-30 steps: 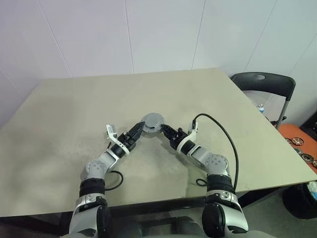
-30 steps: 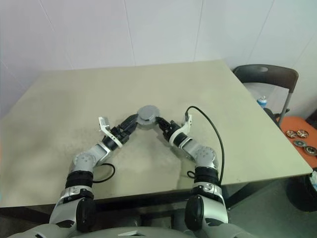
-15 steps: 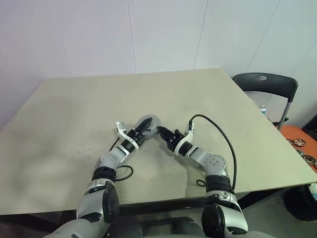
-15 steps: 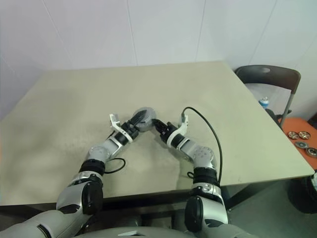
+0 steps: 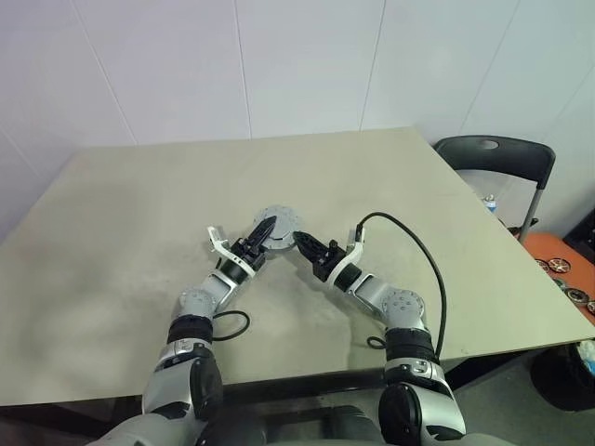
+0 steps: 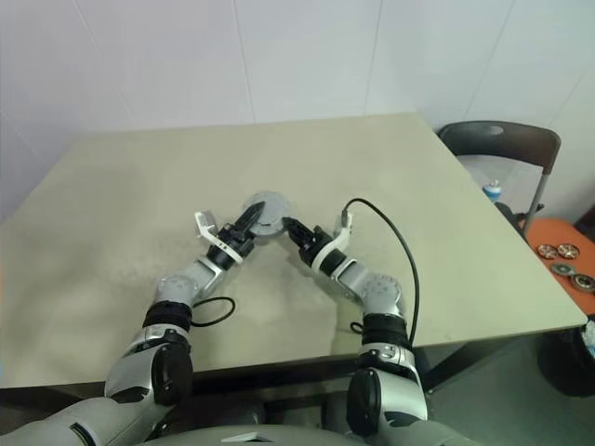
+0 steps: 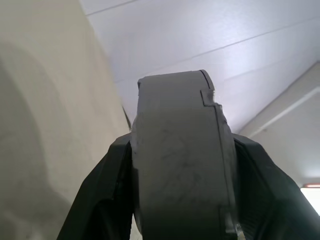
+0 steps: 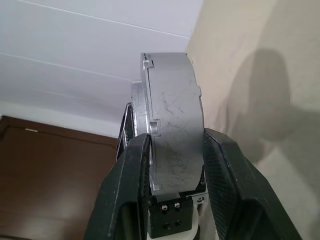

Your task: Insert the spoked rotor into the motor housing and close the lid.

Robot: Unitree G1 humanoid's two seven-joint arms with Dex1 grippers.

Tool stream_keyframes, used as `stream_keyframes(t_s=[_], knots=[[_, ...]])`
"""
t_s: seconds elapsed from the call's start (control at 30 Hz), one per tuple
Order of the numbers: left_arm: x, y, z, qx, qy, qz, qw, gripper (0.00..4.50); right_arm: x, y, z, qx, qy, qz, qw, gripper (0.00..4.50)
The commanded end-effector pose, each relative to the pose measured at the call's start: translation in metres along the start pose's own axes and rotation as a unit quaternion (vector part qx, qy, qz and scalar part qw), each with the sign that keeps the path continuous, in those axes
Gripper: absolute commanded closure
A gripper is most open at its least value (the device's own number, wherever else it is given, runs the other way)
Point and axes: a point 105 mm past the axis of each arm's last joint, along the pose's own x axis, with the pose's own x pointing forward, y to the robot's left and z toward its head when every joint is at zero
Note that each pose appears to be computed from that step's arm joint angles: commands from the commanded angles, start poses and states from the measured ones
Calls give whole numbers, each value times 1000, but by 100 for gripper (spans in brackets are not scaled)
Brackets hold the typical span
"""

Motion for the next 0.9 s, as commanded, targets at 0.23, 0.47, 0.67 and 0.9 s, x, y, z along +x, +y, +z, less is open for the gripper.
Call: stream_keyframes(t_s=[0.23, 0.47, 0.67, 0.9], knots=[[20, -31, 3, -38, -24, -73, 996, 226, 11, 0, 7, -25, -11, -32, 999, 161], [16, -14, 44, -23, -139, -10, 990, 226, 12, -6, 8, -37, -18, -50, 998, 99], [-13, 5, 111, 64, -294, 107, 948, 226, 13, -8, 8, -44, -17, -53, 997, 99], [-55, 26, 149, 156, -349, 245, 891, 226, 13, -6, 9, -48, -19, -48, 998, 99]])
